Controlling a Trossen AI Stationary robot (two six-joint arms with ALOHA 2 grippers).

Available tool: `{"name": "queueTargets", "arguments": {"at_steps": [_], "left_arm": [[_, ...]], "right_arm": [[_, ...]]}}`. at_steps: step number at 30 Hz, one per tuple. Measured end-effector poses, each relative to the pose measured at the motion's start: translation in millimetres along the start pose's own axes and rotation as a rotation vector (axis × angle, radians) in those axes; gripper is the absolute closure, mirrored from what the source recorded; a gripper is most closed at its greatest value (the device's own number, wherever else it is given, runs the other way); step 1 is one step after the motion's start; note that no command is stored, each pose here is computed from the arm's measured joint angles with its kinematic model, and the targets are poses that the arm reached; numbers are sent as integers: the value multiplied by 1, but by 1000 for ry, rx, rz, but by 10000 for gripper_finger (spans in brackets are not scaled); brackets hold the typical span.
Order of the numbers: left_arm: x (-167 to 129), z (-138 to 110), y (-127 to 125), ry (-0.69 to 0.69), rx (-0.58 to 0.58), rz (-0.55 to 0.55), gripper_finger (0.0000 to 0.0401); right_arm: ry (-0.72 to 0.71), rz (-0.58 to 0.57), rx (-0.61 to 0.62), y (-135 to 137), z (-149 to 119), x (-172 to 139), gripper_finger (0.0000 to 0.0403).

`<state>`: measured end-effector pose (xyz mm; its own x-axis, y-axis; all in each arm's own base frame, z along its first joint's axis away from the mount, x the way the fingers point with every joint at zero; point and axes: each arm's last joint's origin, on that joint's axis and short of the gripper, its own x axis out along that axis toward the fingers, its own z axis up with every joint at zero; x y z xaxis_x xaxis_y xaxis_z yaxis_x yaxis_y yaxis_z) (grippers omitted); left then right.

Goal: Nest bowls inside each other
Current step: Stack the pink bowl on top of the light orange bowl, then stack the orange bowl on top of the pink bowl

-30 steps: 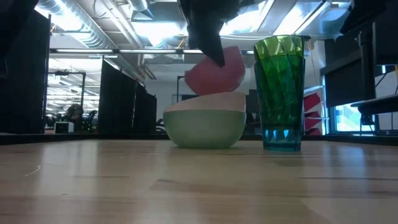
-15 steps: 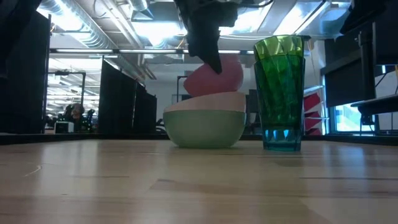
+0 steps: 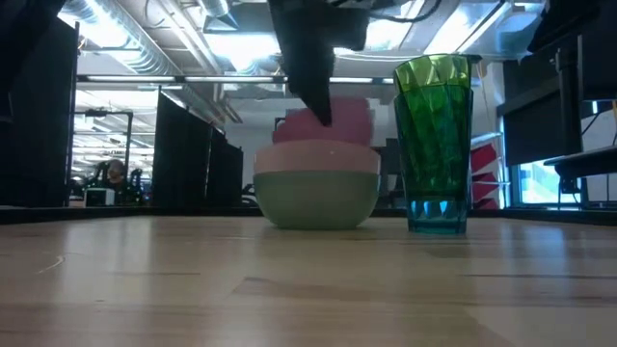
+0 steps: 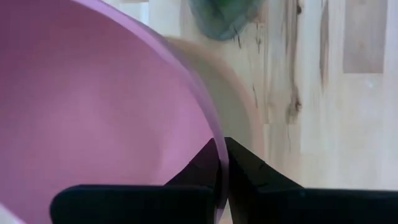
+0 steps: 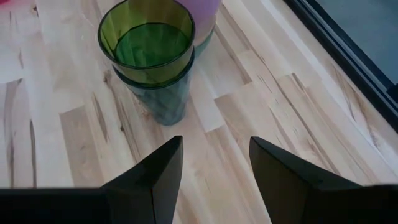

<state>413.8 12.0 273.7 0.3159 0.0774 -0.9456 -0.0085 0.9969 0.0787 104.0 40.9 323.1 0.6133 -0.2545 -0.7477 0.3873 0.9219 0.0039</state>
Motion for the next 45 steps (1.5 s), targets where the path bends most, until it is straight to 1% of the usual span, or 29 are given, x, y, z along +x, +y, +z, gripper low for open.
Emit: {"name": "queueTargets", "arguments": {"at_steps": [16,20,24,27,28,30,35,45], "left_arm": [[4,-9,-6,88,11,-63,384],[6,-9,-1,85,13,-62,350],[6,-9,4,85,0,-62,307],[6,-9,4,86,-18,-61,283],[2,-9,4,96,-33,-61,279],[-8,-8,1,100,-52,-60,275],[-41,-10,-16,95,-28,-52,274],[-106,-25,-47,83,21,-36,273]], "right_arm": [[1,3,-9,0,0,0,231],[2,3,-10,0,0,0,231],[6,7,-10,0,0,0,231],[14,16,-10,1,0,0,231],[24,27,-12,1,-1,0,231],[72,94,-45,5,-2,1,231],[202,218,-159,34,-15,17,231],[474,434,-388,85,-58,40,231]]}}
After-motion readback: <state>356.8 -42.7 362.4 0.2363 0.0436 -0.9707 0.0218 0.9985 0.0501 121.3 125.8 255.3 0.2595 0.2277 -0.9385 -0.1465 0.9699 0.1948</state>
